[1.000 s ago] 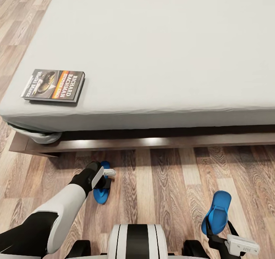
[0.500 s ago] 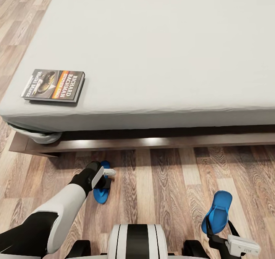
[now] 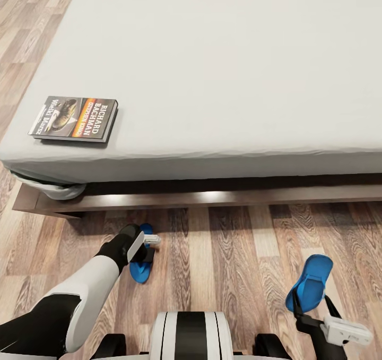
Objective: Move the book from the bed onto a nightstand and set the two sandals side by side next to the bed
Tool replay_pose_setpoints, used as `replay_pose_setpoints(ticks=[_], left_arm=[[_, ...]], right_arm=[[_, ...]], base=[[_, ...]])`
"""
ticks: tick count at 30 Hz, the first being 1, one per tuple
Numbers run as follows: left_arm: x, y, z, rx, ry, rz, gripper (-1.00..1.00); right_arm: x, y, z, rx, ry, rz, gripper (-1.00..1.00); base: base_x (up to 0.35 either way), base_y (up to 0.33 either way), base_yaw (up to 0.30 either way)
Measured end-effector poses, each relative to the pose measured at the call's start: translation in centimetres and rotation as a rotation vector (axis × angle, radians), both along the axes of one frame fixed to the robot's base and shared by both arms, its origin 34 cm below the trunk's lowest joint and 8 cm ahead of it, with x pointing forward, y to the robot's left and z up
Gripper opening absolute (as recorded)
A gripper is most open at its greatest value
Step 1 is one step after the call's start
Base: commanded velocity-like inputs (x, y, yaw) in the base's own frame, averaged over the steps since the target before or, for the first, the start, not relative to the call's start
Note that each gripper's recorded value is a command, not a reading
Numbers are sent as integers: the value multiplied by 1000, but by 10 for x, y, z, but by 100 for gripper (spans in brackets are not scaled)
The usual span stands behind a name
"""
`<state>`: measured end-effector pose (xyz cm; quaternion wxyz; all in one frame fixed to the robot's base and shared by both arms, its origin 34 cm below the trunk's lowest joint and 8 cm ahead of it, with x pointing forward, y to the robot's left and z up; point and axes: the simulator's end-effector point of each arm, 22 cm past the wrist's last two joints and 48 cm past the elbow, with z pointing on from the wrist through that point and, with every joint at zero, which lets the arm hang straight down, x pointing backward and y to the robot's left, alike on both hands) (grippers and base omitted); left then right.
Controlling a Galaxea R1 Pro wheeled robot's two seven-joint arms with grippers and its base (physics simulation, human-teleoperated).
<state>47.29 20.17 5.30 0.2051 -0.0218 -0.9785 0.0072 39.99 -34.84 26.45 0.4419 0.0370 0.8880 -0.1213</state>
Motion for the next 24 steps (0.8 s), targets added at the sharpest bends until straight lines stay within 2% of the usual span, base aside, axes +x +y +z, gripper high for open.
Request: replay_pose_setpoints(ticks=[5,14,19,24], left_arm=[[1,-1,0,-2,-3,-1,-100],[1,-1,0,-1,-4,-8,-100],[1,-1,0,0,-4,-9,-100],[1,-1,0,0,-4,-12,-100]], right_arm=[[5,-6,1,-9,27,-11,-100],[5,-20,4,-35,32,-27,-100],[-6,-24,-7,-34,100,-39,-100],[-10,-24,-11,-33,132,-41,-100]], base=[[0,0,0],[0,0,0],[0,0,0],[0,0,0]])
